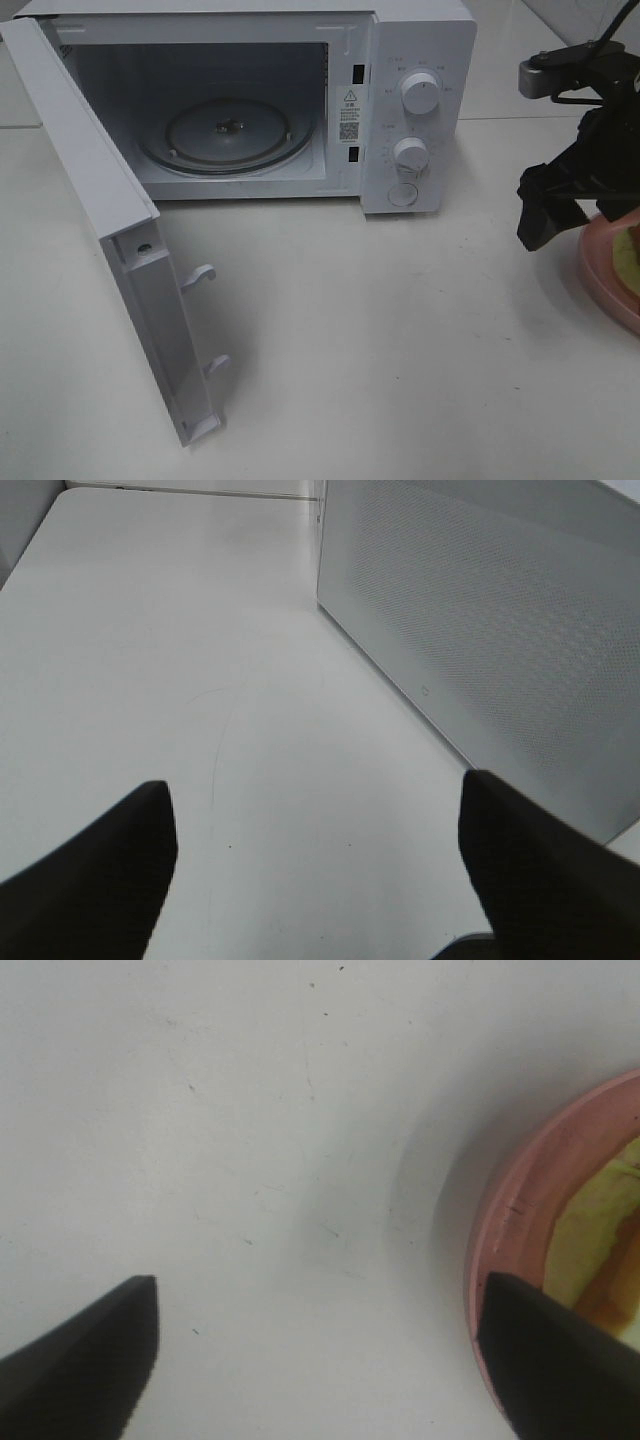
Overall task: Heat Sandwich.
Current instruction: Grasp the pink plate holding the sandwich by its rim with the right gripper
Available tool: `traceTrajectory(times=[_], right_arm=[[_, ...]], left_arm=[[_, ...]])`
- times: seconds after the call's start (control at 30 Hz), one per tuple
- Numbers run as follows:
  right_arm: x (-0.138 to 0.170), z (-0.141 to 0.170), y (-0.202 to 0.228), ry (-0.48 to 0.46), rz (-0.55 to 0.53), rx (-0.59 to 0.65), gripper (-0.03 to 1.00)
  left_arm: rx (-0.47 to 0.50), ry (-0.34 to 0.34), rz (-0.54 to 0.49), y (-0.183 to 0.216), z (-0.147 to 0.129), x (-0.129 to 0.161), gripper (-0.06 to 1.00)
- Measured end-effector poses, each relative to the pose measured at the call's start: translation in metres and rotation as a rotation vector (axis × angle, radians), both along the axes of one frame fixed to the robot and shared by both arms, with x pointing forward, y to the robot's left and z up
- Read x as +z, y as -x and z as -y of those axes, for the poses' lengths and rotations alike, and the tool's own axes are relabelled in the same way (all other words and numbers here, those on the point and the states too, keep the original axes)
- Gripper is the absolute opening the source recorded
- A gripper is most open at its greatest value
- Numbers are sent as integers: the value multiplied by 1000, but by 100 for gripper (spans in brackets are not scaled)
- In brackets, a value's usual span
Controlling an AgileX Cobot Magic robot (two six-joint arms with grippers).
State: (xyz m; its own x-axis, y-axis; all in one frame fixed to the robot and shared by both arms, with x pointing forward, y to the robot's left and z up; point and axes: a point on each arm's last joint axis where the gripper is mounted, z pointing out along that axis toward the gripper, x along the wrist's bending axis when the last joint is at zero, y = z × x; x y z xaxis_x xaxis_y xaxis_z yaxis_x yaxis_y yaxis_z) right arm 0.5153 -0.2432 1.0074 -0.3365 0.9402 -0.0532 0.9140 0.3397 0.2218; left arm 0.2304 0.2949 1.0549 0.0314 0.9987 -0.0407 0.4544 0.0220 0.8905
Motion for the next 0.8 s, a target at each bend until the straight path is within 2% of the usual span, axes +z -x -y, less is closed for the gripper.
traceTrajectory(times=[0.03, 0.17, 0.27, 0.4, 0.8], right_arm=[[0, 0, 0, 2, -2, 6, 93], [0, 0, 0, 3, -2, 7, 97], [-1, 2, -1, 3, -4, -1, 95], [-10, 15, -6, 5, -37, -56, 86], [-38, 35, -19, 13, -108, -146, 84]], left_arm=[[0, 0, 0, 0, 0, 0, 73], [0, 0, 0, 0, 0, 0, 73], [0, 0, 0, 0, 0, 0, 73], [0, 0, 0, 0, 0, 0, 73], [0, 0, 0, 0, 0, 0, 73]])
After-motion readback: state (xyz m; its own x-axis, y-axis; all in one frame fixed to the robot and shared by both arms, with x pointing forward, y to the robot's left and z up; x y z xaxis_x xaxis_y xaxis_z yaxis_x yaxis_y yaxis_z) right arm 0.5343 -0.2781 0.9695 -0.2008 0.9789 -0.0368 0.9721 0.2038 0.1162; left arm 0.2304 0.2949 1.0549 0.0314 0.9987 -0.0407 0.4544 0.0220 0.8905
